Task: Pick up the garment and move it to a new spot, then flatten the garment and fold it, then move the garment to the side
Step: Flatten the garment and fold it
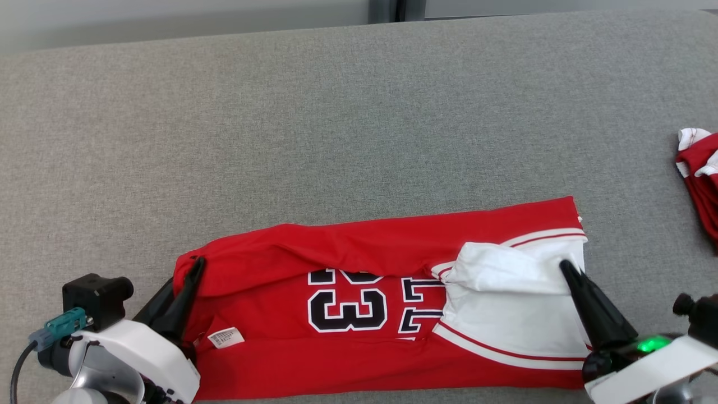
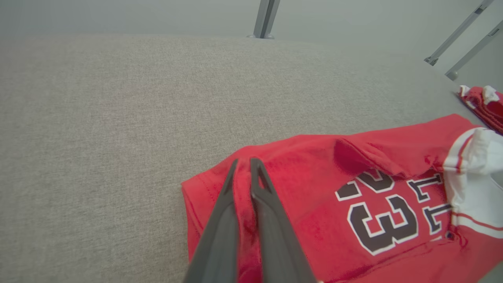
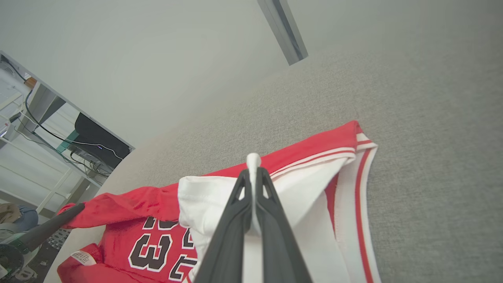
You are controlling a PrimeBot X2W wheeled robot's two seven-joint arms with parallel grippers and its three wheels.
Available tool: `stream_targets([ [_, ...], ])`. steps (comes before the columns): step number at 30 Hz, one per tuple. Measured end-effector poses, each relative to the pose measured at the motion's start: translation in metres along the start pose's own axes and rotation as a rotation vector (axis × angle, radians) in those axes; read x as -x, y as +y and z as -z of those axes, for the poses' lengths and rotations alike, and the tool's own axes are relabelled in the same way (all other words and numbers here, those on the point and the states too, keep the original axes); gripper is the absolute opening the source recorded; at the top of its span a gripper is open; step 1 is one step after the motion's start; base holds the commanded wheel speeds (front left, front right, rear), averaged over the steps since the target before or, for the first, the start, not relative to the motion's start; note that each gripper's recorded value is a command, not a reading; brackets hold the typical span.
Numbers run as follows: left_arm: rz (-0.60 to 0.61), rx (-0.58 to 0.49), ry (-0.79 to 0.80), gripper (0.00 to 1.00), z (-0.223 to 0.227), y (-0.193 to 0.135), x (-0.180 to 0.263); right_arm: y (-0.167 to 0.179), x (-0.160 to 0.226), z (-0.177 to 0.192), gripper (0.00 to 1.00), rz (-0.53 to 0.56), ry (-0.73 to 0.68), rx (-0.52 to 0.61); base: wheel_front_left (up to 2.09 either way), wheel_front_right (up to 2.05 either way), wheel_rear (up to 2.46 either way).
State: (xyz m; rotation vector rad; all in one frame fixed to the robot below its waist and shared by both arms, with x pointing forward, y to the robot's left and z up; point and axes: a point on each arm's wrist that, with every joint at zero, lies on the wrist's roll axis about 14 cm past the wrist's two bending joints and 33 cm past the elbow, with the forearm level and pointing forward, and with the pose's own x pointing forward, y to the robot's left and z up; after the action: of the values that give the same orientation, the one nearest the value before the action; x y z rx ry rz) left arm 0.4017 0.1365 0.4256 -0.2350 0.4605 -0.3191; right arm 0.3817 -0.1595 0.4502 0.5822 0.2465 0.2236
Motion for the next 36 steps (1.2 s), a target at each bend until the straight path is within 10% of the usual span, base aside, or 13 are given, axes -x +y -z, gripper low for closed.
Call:
stream_targets([
  [6,0.004,0.021,0.046,0.0,0.013,0.005,0.004,-0.005,0.014,0.023,0.0,0.053,0.062,-0.032,0.0,0.0,0.0],
  [7,0.002,0.023,0.064,0.16,0.018,0.005,0.005,-0.007,0.016,0.028,0.0,0.062,0.08,-0.022,0.0,0.0,0.0],
  [8,-0.005,0.035,0.074,0.89,0.023,0.007,0.006,-0.009,0.018,0.033,0.37,0.073,0.094,-0.011,0.0,0.0,0.0],
  [9,-0.011,0.041,0.083,1.0,0.027,0.008,0.007,-0.011,0.019,0.036,0.75,0.084,0.102,-0.014,0.0,0.0,0.0],
  [10,-0.018,0.045,0.077,1.0,0.028,0.009,0.007,-0.011,0.02,0.039,1.0,0.088,0.108,-0.018,0.0,0.0,0.0],
  [20,-0.124,0.139,-0.225,1.0,-0.009,0.014,0.016,0.002,0.02,-0.003,1.0,0.051,-0.084,0.178,0.0,0.0,0.0],
  [36,-0.239,-0.035,-0.525,1.0,-0.07,0.007,0.058,0.006,0.021,-0.079,1.0,0.105,-0.328,0.474,0.0,0.0,0.0],
])
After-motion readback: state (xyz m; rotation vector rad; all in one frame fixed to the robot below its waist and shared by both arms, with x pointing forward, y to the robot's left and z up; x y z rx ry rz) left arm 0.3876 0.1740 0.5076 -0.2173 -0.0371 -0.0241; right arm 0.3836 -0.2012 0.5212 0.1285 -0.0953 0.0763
